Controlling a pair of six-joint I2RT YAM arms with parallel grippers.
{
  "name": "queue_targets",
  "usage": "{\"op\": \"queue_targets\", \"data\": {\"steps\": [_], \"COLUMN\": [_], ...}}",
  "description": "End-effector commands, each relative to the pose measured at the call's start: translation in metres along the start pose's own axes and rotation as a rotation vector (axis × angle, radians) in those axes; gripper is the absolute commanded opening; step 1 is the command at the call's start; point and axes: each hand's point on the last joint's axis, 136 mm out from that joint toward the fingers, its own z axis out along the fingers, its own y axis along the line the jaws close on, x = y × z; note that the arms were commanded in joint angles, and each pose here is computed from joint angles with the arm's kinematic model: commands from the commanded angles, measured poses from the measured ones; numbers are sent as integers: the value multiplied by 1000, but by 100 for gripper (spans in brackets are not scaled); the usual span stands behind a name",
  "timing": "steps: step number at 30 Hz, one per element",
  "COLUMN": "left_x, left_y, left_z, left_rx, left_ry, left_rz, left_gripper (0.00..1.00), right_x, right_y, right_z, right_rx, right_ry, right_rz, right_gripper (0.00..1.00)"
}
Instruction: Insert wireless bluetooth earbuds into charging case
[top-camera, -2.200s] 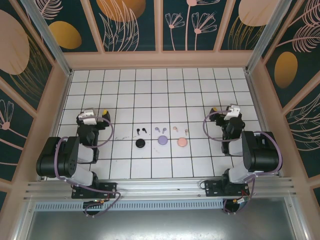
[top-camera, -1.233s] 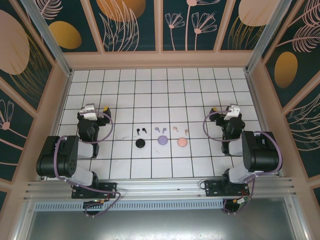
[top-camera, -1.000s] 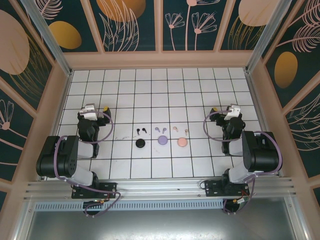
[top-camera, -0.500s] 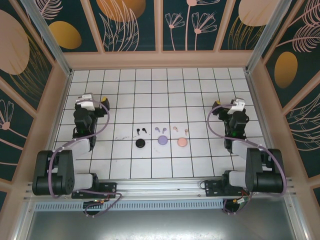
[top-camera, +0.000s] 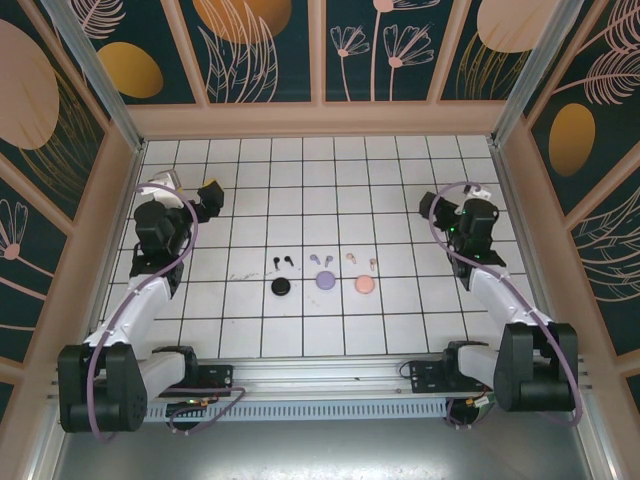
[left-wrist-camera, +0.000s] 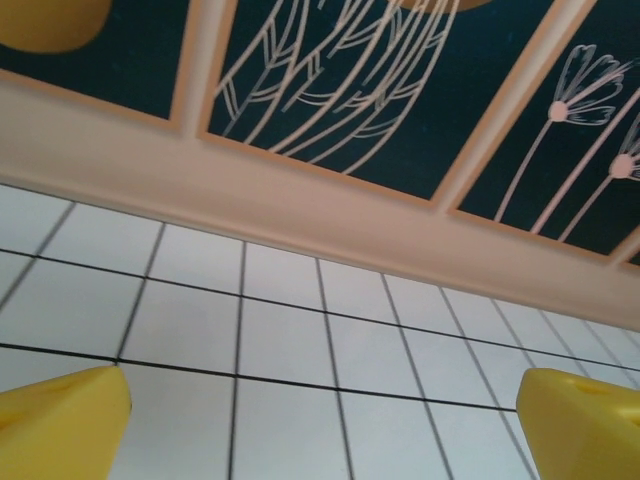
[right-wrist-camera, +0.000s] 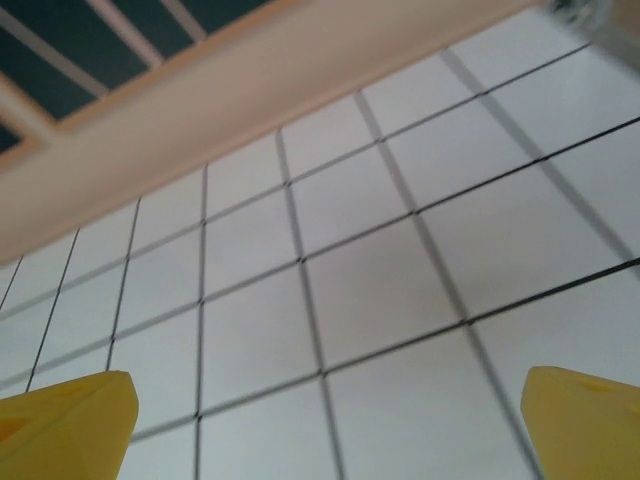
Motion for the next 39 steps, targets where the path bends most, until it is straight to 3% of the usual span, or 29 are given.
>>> {"op": "queue_targets", "data": {"steps": [1, 10, 18, 29, 39], "left_x": [0, 30, 55, 80, 100], "left_y": [-26, -33, -32, -60, -104], "left_z": [-6, -16, -15, 13, 29], "left_rx": [88, 74, 11, -11, 46], "left_ry": [18, 74, 177, 316, 375], "left_rz": [-80, -222, -263, -162, -115], "left_gripper": [99, 98, 97, 96, 96], "right_x": [11, 80, 156, 198, 222], "right_y": [46, 114, 105, 104, 100], "right_z": [-11, -29, -54, -82, -75], "right_rx": [-100, -146, 25, 76, 137], "right_ry": [100, 355, 616, 763, 807], "right_rz": [-42, -90, -94, -172, -268], "right_gripper": [99, 91, 87, 86, 78]}}
